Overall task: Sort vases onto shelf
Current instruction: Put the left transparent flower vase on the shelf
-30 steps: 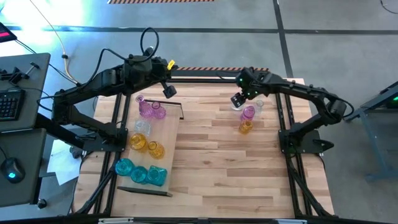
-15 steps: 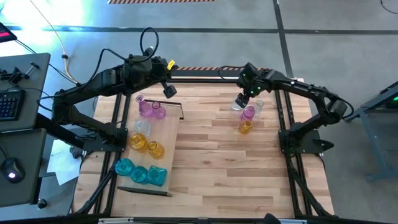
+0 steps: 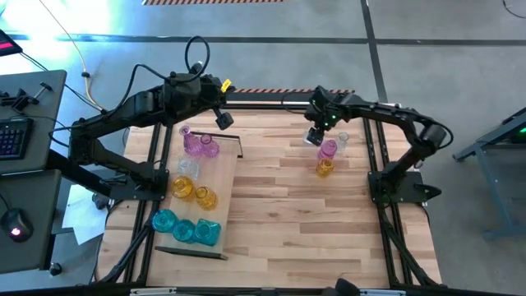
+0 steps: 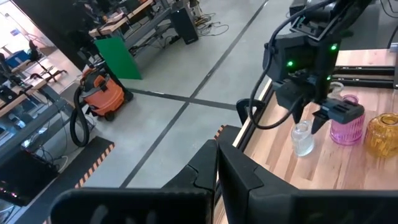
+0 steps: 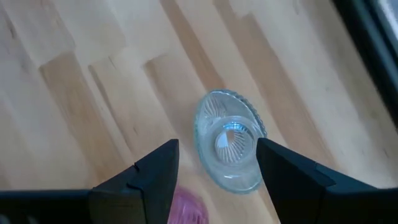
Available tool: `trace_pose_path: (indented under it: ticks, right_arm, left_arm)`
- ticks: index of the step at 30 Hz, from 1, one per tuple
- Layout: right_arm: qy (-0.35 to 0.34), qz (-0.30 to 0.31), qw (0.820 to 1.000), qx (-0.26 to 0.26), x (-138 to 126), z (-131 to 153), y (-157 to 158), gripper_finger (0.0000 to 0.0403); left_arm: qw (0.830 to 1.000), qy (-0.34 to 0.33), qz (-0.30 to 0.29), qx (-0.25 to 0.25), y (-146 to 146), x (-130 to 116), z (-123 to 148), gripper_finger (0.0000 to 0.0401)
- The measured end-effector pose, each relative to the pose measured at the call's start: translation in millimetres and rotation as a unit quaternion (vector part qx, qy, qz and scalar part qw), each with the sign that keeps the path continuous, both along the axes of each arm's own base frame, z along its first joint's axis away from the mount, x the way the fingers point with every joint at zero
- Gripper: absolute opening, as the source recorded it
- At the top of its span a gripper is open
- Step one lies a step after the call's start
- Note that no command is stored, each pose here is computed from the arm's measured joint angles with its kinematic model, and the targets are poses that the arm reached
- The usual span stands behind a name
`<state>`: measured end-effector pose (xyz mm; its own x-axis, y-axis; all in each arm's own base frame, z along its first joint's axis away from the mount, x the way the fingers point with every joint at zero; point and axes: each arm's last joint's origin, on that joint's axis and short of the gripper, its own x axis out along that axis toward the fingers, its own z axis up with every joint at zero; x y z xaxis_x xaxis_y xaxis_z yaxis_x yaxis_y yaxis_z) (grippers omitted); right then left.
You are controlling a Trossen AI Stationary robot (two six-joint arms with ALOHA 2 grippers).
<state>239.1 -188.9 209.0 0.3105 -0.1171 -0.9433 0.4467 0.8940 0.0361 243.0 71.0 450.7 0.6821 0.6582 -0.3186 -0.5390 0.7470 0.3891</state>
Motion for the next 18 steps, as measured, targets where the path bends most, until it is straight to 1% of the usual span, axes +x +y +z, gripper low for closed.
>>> trace_pose_path:
  ticks: [5,10,12,15,18]
  right_arm:
    - [-0.014,0.0,1.0,-0.011,2.7,0.5,-2.2,0.0216]
    - [-0.011,0.005,1.0,-0.015,1.3,3.5,-1.2,0.0216]
    - [-0.005,0.006,1.0,-0.011,1.5,9.7,-1.3,0.0216]
    - [-0.018,0.009,0.999,-0.038,6.9,28.9,-6.5,0.0216]
    - [-0.024,0.014,0.998,-0.048,8.5,39.1,-9.2,0.0216]
  left_arm:
    - [1.0,0.0,0.0,0.0,0.1,0.0,0.0,0.0005]
    - [1.0,0.001,0.0,0.001,0.1,0.0,0.0,0.0005]
    - [1.0,0.001,0.0,0.001,0.1,0.0,0.0,0.0005]
    - [1.0,0.001,0.0,0.001,0.1,0.0,0.0,0.0005]
    - [1.0,0.001,0.0,0.001,0.0,0.0,0.0,0.0005]
